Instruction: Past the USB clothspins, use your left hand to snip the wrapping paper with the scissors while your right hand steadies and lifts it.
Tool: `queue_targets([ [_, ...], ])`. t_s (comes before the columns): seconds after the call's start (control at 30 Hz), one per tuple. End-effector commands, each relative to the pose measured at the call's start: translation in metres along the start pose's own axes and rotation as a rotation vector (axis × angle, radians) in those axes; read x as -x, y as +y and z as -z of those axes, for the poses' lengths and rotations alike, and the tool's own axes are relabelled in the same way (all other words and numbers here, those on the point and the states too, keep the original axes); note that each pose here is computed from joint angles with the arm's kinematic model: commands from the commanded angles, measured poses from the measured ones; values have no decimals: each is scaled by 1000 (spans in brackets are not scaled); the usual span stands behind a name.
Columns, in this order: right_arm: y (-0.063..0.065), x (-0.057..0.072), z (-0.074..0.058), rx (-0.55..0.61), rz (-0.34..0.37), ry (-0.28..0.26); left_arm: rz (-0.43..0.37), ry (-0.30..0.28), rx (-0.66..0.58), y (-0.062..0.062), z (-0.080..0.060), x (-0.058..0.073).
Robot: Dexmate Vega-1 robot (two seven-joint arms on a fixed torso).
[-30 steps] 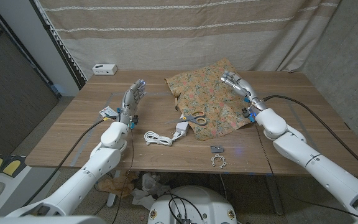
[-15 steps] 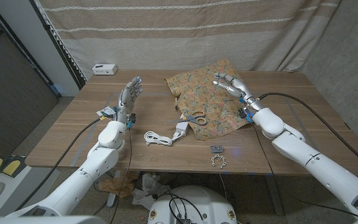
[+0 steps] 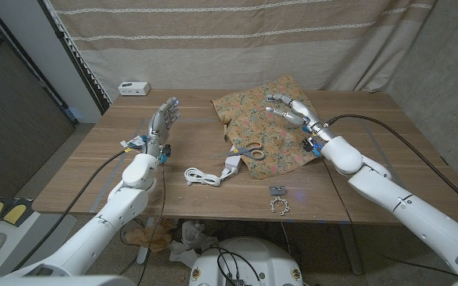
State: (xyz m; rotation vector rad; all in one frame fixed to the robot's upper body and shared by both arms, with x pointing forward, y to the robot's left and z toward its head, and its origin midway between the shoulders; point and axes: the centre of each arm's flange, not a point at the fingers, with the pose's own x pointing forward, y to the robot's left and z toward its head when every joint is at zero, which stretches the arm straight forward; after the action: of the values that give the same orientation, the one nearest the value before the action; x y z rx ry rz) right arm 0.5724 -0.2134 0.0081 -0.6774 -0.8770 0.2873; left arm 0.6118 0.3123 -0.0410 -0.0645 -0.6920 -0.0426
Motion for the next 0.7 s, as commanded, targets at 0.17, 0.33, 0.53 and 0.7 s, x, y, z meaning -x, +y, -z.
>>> queue_targets([
  [0.17, 6, 7, -29, 161, -63, -22, -15, 0, -12, 7, -6, 5],
  [0.33, 10, 9, -34, 216, -85, -23, -11, -4, -12, 8, -7, 5],
  [0.53, 10, 7, -37, 213, -143, 8, -7, 0, -10, 7, -4, 4],
  [0.7, 12, 6, -42, 271, -172, 7, -18, -6, 1, 7, -2, 2],
])
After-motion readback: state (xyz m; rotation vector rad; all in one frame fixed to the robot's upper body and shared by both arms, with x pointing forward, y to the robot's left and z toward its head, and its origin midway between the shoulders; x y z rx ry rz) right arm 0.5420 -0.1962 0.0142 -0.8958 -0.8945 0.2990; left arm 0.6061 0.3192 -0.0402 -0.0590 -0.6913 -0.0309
